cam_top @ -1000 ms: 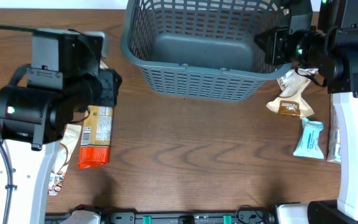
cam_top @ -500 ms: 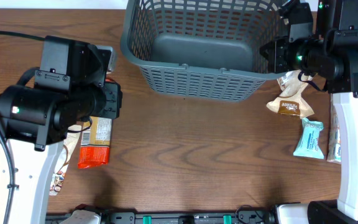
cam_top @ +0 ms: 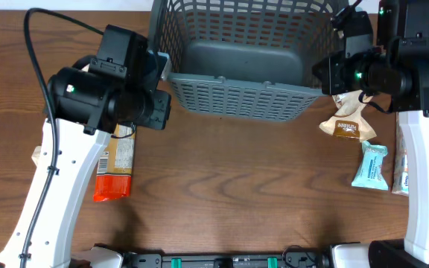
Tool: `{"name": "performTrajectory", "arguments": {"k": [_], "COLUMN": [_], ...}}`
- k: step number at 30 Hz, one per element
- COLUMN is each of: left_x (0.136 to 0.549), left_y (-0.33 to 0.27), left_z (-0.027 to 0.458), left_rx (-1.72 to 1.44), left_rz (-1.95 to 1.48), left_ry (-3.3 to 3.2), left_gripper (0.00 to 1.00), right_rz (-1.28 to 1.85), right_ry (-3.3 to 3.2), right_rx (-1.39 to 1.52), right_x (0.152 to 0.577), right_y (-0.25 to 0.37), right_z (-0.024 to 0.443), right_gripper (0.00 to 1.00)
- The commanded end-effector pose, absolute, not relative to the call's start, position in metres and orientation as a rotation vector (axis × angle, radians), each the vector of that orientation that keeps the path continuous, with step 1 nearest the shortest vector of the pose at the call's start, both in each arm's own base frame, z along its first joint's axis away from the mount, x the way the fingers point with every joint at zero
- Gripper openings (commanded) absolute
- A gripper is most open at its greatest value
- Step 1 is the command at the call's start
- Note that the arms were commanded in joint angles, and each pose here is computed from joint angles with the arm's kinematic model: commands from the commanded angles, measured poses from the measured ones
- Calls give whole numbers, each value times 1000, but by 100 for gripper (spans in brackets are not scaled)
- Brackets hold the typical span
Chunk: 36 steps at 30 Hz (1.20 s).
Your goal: Pack container
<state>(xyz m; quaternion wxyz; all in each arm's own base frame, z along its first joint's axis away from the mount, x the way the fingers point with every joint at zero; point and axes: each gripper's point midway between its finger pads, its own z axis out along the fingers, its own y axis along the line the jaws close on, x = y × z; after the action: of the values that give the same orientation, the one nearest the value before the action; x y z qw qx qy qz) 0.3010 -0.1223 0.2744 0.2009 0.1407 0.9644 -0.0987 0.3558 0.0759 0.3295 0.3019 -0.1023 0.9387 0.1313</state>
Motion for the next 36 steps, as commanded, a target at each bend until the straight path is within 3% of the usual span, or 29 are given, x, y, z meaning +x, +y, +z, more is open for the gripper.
{"name": "performTrajectory", "arguments": {"k": [1, 8, 12, 19, 31, 36], "left_x": [308, 331, 349, 365, 386, 392], "left_y": [-117, -111, -120, -128, -153, -156], "left_z": [287, 303, 328, 364, 324, 311], "left_rx": [461, 449, 435, 428, 493, 499], "left_rz": [-199, -112, -135, -154, -239, -238], "left_ry": [2617, 2499, 2379, 2298, 2403, 2434], "left_gripper": [18, 19, 18, 19, 19, 19], "right_rz": [321, 289, 296, 265, 116, 93], "right_ry": [2478, 2452, 2406, 2457, 2569, 2664], "right_rx": [-324, -325, -295, -202, -6, -19], "right_x": [355, 361, 363, 332, 275, 273], "right_y": [76, 73, 74, 71, 49, 53], "right_z": [333, 337, 350, 356, 351, 319], "right_gripper": [1, 6, 1, 1, 1, 1]}}
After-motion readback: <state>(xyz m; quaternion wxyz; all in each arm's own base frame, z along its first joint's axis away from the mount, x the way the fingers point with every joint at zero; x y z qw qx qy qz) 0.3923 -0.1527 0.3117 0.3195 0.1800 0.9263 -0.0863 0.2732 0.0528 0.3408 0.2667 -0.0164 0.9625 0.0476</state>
